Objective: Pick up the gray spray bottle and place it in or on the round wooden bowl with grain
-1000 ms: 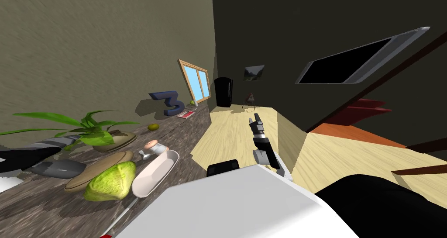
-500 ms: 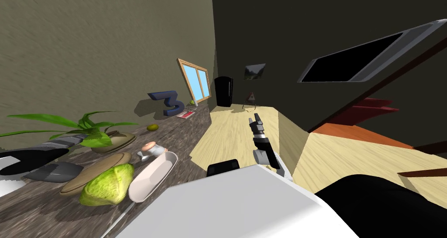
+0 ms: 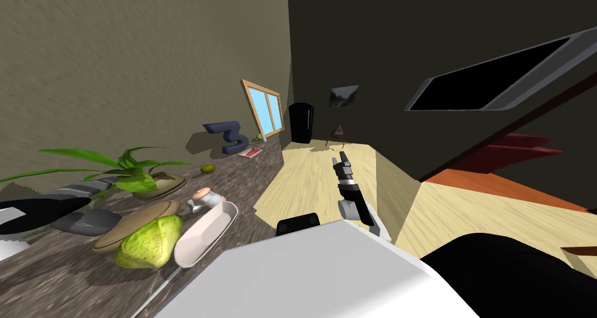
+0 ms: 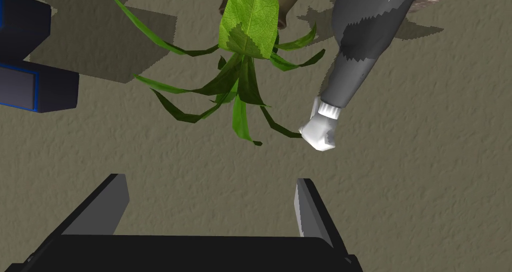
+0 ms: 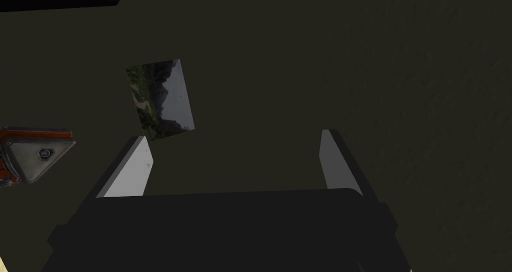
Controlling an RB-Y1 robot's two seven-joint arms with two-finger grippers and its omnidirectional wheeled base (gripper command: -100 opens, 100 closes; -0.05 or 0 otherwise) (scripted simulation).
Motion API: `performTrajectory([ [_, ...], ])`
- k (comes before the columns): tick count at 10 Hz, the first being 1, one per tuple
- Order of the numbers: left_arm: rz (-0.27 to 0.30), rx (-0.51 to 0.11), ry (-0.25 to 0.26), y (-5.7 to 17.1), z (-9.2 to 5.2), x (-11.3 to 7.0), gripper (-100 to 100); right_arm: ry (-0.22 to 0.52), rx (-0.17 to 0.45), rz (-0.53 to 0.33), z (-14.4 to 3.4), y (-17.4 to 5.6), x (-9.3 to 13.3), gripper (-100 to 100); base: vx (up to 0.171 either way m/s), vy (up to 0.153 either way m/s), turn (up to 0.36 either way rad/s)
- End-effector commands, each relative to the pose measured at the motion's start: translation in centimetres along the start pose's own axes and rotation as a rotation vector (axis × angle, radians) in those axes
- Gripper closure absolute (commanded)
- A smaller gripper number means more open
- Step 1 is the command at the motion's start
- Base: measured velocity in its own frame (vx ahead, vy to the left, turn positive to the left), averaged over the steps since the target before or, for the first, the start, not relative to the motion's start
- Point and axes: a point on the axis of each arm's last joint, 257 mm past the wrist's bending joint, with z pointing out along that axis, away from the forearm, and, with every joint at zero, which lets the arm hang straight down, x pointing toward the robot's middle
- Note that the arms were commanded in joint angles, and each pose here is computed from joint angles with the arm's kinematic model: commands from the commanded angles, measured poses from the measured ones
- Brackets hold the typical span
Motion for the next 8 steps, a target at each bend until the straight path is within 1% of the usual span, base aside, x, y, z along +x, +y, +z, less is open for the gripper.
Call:
performTrajectory([
  [1, 0.002, 0.031, -0.009, -0.8, 0.4, -1.0, -100, 0.0, 0.0, 0.0, 0.0, 0.0, 0.0, 0, 0.075, -0.053, 0.206],
  [2, 0.002, 0.042, -0.003, -1.0, 0.4, -0.8, -100, 0.0, 0.0, 0.0, 0.0, 0.0, 0.0, 0, 0.098, -0.056, 0.099],
  [3, 0.006, 0.057, -0.016, -1.3, 0.8, -1.8, -100, 0.0, 0.0, 0.0, 0.0, 0.0, 0.0, 0, 0.117, -0.048, 0.184],
  [4, 0.006, 0.075, -0.005, -1.8, 0.7, -1.5, -100, 0.0, 0.0, 0.0, 0.0, 0.0, 0.0, 0, 0.093, -0.029, 0.117],
  [5, 0.011, 0.091, -0.015, -2.1, 1.0, -2.4, -100, 0.0, 0.0, 0.0, 0.0, 0.0, 0.0, 0, 0.09, -0.04, 0.145],
  [6, 0.012, 0.107, -0.005, -2.5, 1.0, -2.1, -100, 0.0, 0.0, 0.0, 0.0, 0.0, 0.0, 0, 0.084, -0.04, 0.124],
  [7, 0.017, 0.123, -0.013, -2.9, 1.2, -3.0, -100, 0.0, 0.0, 0.0, 0.0, 0.0, 0.0, 0, 0.108, -0.053, 0.241],
  [8, 0.018, 0.138, -0.002, -3.3, 1.2, -2.7, -100, 0.0, 0.0, 0.0, 0.0, 0.0, 0.0, 0, 0.08, -0.052, 0.114],
])
